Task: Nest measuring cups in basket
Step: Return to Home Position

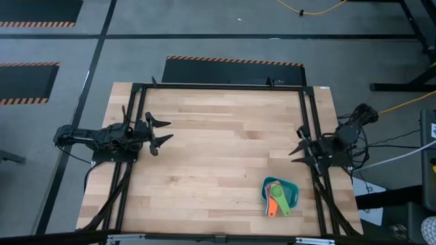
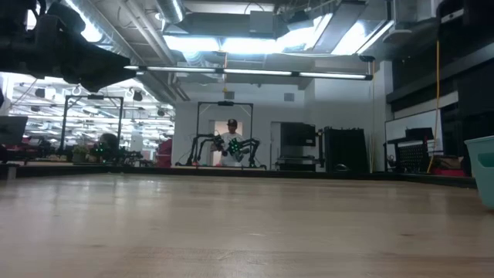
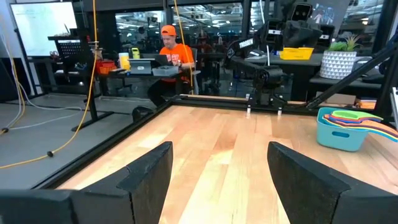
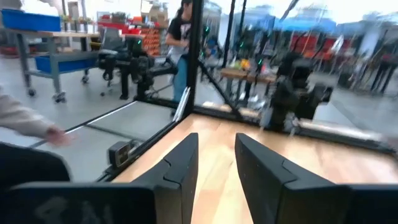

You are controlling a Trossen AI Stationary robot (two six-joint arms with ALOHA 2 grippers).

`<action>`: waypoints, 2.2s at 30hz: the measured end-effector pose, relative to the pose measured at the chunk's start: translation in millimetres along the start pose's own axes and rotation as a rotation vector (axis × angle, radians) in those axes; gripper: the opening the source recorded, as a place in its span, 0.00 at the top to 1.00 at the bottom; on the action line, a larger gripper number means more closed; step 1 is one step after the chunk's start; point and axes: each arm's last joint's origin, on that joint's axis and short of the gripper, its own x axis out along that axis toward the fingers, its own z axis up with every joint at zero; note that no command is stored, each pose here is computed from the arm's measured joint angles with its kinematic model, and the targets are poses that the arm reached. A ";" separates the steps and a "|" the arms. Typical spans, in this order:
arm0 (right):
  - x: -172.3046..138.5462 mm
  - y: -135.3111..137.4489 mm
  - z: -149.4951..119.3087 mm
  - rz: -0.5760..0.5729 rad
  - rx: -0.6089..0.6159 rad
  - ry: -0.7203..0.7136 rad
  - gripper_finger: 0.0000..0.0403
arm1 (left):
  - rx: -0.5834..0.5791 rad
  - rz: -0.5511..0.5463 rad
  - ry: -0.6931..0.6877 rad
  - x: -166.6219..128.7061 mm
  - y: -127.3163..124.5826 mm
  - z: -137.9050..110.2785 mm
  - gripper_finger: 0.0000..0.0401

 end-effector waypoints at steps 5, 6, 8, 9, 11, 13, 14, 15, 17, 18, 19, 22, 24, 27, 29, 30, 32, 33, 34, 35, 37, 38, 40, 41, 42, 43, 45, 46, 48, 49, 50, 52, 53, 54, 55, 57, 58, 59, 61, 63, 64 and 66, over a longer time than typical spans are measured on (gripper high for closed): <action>2.0 -0.4 -16.6 -0.032 -0.064 -0.035 0.72 | 0.000 0.000 0.000 0.0 0.0 0.0 0.36; 2.6 -0.7 -20.0 -0.041 -0.072 -0.038 0.72 | 0.000 0.000 0.000 0.0 0.0 0.0 0.36; 4.2 -1.4 -27.6 -0.063 -0.076 -0.047 0.72 | 0.000 0.000 0.000 0.0 0.0 0.0 0.36; 5.2 -1.9 -32.3 -0.075 -0.079 -0.042 0.72 | 0.000 0.000 0.000 0.0 0.0 0.0 0.36; 7.0 -2.9 -41.9 -0.099 -0.095 -0.030 0.72 | 0.000 0.000 0.000 0.0 0.0 0.0 0.36; 9.5 -4.4 -49.1 -0.129 -0.104 -0.033 0.72 | 0.000 0.000 0.000 0.0 0.0 0.0 0.36; 10.7 -5.3 -52.8 -0.144 -0.107 -0.032 0.72 | 0.000 0.000 0.001 0.0 0.0 -0.1 0.36; 12.0 -6.3 -56.7 -0.160 -0.107 -0.033 0.72 | 0.000 0.000 0.000 0.0 0.0 0.0 0.36; 14.1 -8.4 -63.6 -0.194 -0.106 -0.048 0.72 | 0.000 0.000 0.001 0.0 0.0 -0.1 0.36; 14.8 -9.6 -66.5 -0.210 -0.114 -0.044 0.72 | 0.000 0.000 0.001 0.0 0.0 -0.1 0.36; 15.1 -11.0 -67.5 -0.222 -0.124 -0.032 0.72 | 0.000 0.000 0.001 0.0 0.0 -0.1 0.36; 15.0 -15.3 -67.4 -0.266 -0.136 -0.028 0.72 | 0.000 0.000 0.001 0.0 0.0 -0.1 0.36; 14.7 -18.3 -66.9 -0.297 -0.158 -0.027 0.72 | 0.000 0.000 0.001 0.0 0.0 -0.1 0.36; 14.4 -22.5 -67.6 -0.340 -0.190 -0.012 0.72 | 0.000 0.000 0.001 0.0 0.0 -0.1 0.36; 14.0 -25.5 -68.4 -0.370 -0.194 0.001 0.72 | 0.000 0.000 0.001 0.0 0.0 -0.1 0.36; 13.9 -26.9 -69.5 -0.385 -0.197 0.013 0.72 | 0.000 0.000 0.001 0.0 0.0 -0.1 0.36; 13.6 -30.0 -70.8 -0.416 -0.203 0.032 0.72 | 0.000 0.000 0.001 0.0 0.0 -0.1 0.36; 13.3 -31.7 -70.9 -0.433 -0.218 0.038 0.72 | 0.000 0.000 0.001 0.0 0.0 -0.1 0.36; 13.0 -33.3 -70.9 -0.451 -0.229 0.043 0.72 | 0.000 0.000 0.001 0.0 0.0 -0.1 0.36; 12.5 -35.0 -70.9 -0.469 -0.245 0.049 0.72 | 0.000 0.000 0.001 0.0 0.0 -0.1 0.36; 11.6 -38.5 -71.1 -0.506 -0.253 0.058 0.72 | 0.000 0.000 0.001 0.0 0.0 -0.1 0.36; 11.1 -40.3 -71.3 -0.525 -0.253 0.061 0.72 | 0.000 0.000 0.001 0.0 0.0 -0.1 0.36; 10.1 -43.5 -71.5 -0.558 -0.255 0.068 0.72 | 0.000 0.000 0.001 0.0 0.0 -0.1 0.36; 9.6 -44.9 -71.6 -0.574 -0.259 0.072 0.72 | 0.000 0.000 0.001 0.0 0.0 -0.1 0.36; 9.1 -46.3 -71.7 -0.589 -0.272 0.079 0.72 | 0.000 0.000 0.001 0.0 0.0 -0.1 0.36; 8.5 -47.7 -71.7 -0.603 -0.282 0.085 0.72 | 0.000 0.000 0.001 0.0 0.0 -0.1 0.36; 7.5 -50.2 -71.9 -0.625 -0.321 0.102 0.72 | 0.000 0.000 0.001 0.0 0.0 -0.1 0.36; 7.0 -51.4 -71.9 -0.637 -0.327 0.107 0.72 | 0.000 0.000 0.001 0.0 0.0 -0.1 0.36; 6.2 -53.4 -72.0 -0.647 -0.327 0.109 0.72 | 0.000 0.000 0.001 0.0 0.0 -0.1 0.36; 6.0 -54.1 -72.2 -0.636 -0.325 0.109 0.72 | 0.000 0.000 0.001 0.0 0.0 -0.1 0.36; 6.1 -54.3 -72.8 -0.611 -0.317 0.105 0.72 | 0.000 0.000 0.001 0.0 0.0 -0.1 0.36; 6.6 -54.1 -74.2 -0.540 -0.288 0.096 0.72 | 0.000 0.000 0.001 0.0 0.0 -0.1 0.36; 6.8 -53.9 -75.0 -0.503 -0.270 0.093 0.72 | 0.000 0.000 0.001 0.0 0.0 -0.1 0.36; 6.9 -53.8 -75.6 -0.475 -0.253 0.090 0.72 | 0.000 0.000 0.001 0.0 0.0 -0.1 0.36; 6.9 -53.9 -76.0 -0.455 -0.233 0.085 0.72 | 0.000 0.000 0.001 0.0 0.0 -0.1 0.36; 6.8 -54.4 -76.5 -0.441 -0.203 0.082 0.72 | 0.000 0.000 0.001 0.0 0.0 -0.1 0.36; 6.7 -54.9 -76.9 -0.445 -0.197 0.085 0.72 | 0.000 0.000 0.001 0.0 0.0 -0.1 0.36; 6.7 -55.3 -77.2 -0.448 -0.187 0.087 0.72 | 0.000 0.000 0.001 0.0 0.0 -0.1 0.36; 6.6 -55.9 -77.5 -0.454 -0.176 0.089 0.72 | 0.000 0.000 0.001 0.0 0.0 -0.1 0.36; 6.7 -56.3 -77.8 -0.456 -0.175 0.094 0.72 | 0.000 0.000 0.001 0.0 0.0 -0.1 0.36; 6.8 -56.3 -78.0 -0.456 -0.175 0.095 0.72 | 0.000 0.000 0.001 0.0 0.0 -0.1 0.36; 6.8 -56.3 -77.9 -0.456 -0.175 0.095 0.72 | 0.000 0.000 0.001 0.0 0.0 -0.1 0.36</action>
